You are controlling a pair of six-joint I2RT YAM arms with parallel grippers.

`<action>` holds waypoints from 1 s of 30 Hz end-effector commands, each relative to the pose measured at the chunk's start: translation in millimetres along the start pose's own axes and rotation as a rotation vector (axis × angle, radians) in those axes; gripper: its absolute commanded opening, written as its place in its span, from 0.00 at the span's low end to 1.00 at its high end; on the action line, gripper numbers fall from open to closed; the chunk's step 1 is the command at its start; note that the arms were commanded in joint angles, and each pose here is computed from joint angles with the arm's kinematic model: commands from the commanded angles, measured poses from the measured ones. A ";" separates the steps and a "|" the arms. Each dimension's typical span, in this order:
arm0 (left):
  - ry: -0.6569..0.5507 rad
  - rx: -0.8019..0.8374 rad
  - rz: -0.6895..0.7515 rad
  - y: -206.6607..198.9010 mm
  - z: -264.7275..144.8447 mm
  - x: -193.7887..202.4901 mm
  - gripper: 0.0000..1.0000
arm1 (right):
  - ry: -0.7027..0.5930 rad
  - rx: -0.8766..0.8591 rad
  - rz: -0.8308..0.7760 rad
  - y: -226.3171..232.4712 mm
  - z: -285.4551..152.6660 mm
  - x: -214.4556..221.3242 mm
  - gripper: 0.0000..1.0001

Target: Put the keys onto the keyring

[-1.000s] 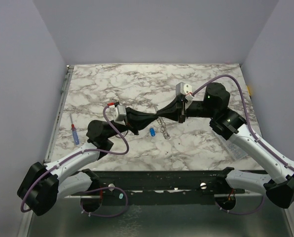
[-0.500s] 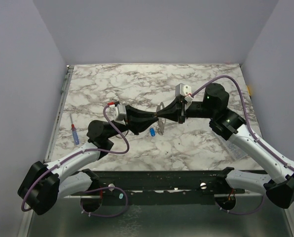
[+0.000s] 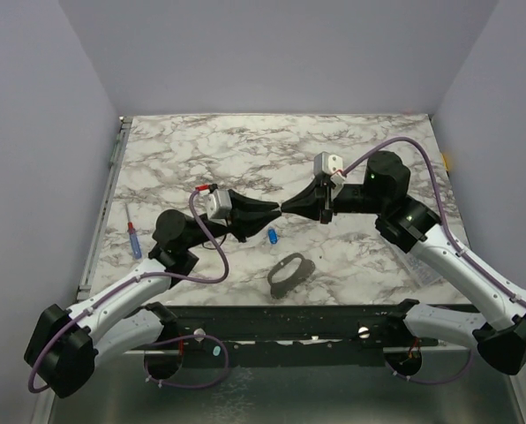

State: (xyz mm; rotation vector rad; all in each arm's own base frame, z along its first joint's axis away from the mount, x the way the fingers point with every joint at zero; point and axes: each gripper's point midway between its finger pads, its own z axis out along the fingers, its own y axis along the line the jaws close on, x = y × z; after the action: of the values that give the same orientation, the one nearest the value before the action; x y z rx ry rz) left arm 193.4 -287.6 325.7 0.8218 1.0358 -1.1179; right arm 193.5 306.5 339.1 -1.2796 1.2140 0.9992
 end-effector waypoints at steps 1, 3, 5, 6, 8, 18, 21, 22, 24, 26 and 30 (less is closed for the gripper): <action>0.120 -0.073 0.091 17.5 -3.8 13.5 0.23 | 0.018 0.030 0.015 0.7 -2.8 9.2 0.01; 0.237 -0.144 0.126 33.9 -12.2 33.3 0.26 | 0.022 0.127 0.037 -13.4 -4.9 15.0 0.01; 0.366 -0.213 0.138 47.3 -26.0 55.7 0.34 | 0.024 0.292 0.099 -35.5 -11.3 25.9 0.01; 0.425 -0.225 0.135 49.1 -33.4 67.7 0.36 | 0.026 0.385 0.145 -47.2 -16.7 33.4 0.01; 0.506 -0.216 0.121 46.1 -43.7 86.6 0.43 | 0.035 0.564 0.267 -66.3 -29.7 52.4 0.01; 0.775 -0.023 0.216 -10.0 -39.5 166.8 0.58 | 0.410 1.270 0.735 -80.3 -121.3 193.6 0.85; 0.844 0.142 0.256 -29.0 -32.1 185.6 0.54 | 0.404 1.359 0.775 -89.4 -147.0 191.9 0.89; 0.856 0.186 0.272 -33.7 -28.1 189.0 0.52 | 0.377 1.387 0.785 -94.5 -157.0 188.3 0.92; 0.893 0.248 0.301 -40.8 -18.1 196.5 0.47 | 0.315 1.420 0.810 -105.1 -176.6 180.7 0.93; 0.931 0.276 0.315 -46.0 -4.1 205.2 0.45 | 0.280 1.437 0.815 -112.5 -190.1 175.8 0.93; 1.030 0.309 0.263 -63.4 24.1 227.4 0.40 | 0.273 1.466 0.786 -117.4 -200.6 172.0 0.93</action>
State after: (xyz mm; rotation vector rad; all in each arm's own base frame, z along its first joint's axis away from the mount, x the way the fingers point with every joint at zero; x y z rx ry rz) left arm 170.1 -368.7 128.5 1.7001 1.4941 -0.6297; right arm 312.6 86.1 186.2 0.2615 2.1285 0.1656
